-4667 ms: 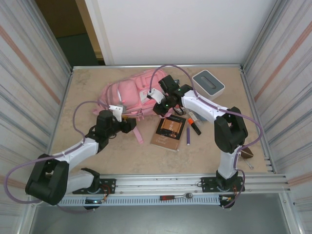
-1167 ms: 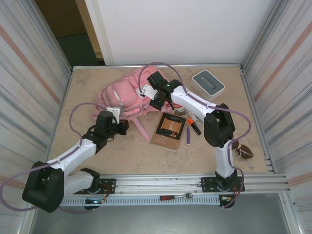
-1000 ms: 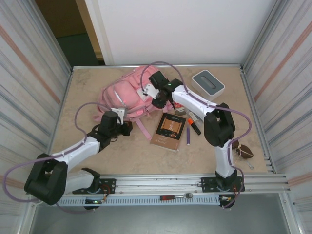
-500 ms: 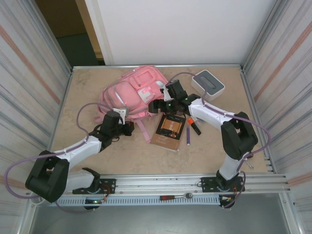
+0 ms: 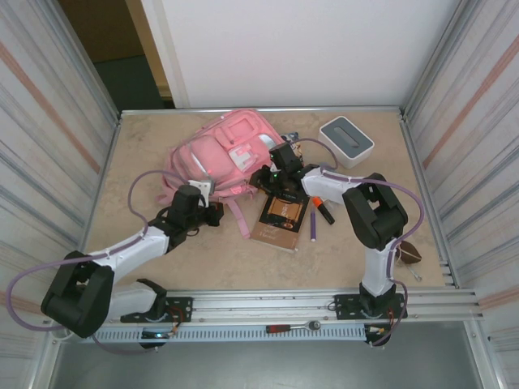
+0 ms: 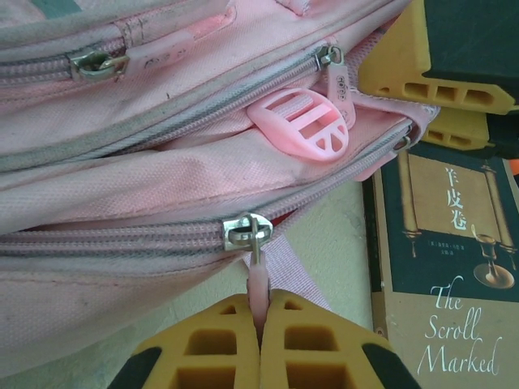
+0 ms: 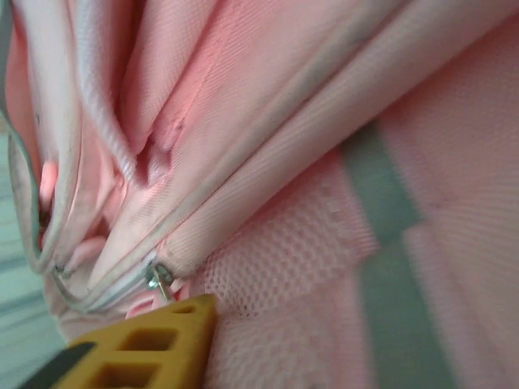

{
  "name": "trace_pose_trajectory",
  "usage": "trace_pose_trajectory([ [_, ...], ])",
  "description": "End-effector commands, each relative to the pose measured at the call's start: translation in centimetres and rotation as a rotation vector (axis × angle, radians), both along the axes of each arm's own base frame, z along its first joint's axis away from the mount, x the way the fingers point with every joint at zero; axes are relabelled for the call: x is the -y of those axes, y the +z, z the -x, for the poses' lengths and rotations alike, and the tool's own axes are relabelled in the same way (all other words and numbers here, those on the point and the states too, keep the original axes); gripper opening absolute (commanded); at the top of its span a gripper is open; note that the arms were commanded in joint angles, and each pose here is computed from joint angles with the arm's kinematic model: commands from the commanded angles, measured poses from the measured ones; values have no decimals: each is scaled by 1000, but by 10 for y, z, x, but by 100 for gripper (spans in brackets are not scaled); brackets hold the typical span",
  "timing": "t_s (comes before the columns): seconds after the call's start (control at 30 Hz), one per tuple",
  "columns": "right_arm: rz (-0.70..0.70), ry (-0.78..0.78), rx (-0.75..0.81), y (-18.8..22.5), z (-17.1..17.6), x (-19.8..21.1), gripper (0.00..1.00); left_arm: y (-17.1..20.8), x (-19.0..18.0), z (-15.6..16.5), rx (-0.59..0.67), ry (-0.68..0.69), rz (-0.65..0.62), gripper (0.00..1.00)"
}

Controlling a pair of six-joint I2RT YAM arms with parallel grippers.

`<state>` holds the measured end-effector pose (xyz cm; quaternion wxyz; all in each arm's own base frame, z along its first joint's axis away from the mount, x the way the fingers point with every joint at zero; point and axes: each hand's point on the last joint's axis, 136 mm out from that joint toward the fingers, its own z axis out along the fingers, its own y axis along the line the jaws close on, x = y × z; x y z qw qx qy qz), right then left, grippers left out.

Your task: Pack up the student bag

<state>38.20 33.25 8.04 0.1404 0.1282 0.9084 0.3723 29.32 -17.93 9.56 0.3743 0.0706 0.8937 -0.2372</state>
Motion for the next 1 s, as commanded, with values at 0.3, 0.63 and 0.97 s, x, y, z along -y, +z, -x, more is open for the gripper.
trace_pose_trajectory([
  [0.3,50,25,150,36,-40,43,8,6,-52,-3,62,137,-87,0],
  [0.63,371,316,401,64,-19,80,46,29,-26,5,84,-2,25,0],
  [0.97,556,964,1025,79,46,-5,73,59,-19,2,96,-65,137,0],
])
